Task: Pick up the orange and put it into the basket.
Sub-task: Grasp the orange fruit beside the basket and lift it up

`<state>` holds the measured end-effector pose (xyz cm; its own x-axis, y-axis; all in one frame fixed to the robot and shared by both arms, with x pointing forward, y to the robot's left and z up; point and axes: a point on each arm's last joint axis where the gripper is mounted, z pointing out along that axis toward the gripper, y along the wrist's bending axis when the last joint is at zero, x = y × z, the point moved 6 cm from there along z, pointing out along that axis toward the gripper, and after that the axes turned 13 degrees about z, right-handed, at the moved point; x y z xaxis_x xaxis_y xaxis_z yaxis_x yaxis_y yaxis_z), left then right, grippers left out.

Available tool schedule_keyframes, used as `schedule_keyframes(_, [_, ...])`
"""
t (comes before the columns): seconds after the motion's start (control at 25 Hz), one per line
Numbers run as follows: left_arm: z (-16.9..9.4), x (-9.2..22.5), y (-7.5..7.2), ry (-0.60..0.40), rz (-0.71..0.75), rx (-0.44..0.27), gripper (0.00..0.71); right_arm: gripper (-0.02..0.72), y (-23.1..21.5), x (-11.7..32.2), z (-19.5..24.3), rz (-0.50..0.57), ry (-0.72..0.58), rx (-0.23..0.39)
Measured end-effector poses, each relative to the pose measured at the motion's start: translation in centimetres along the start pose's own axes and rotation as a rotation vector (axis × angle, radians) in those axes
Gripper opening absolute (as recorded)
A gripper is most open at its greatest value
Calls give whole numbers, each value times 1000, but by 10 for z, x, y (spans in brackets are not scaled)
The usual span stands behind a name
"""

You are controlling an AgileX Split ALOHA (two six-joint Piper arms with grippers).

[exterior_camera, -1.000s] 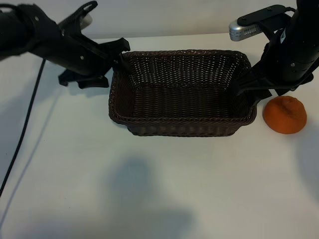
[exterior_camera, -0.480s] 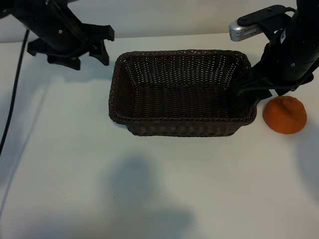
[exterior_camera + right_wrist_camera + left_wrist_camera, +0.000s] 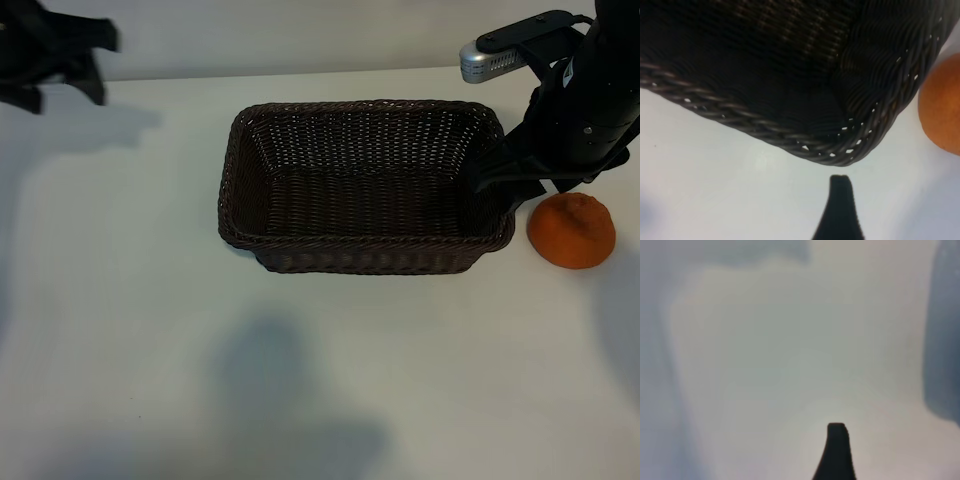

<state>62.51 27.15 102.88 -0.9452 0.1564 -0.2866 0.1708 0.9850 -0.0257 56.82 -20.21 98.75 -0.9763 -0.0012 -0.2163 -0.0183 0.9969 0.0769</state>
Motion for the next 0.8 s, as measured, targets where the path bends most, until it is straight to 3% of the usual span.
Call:
schedule_keyframes(0.12, [-20, 9, 21, -7, -19, -19, 598, 547, 0, 0, 0, 0, 0, 0])
schedule_keyframes(0.32, [-47, 20, 44, -46, -46, -51, 596, 547, 0, 0, 0, 1, 1, 0])
schedule_keyframes(0.8, [-103, 36, 44, -171, 15, -112, 596, 547, 0, 1, 0, 0, 8, 2])
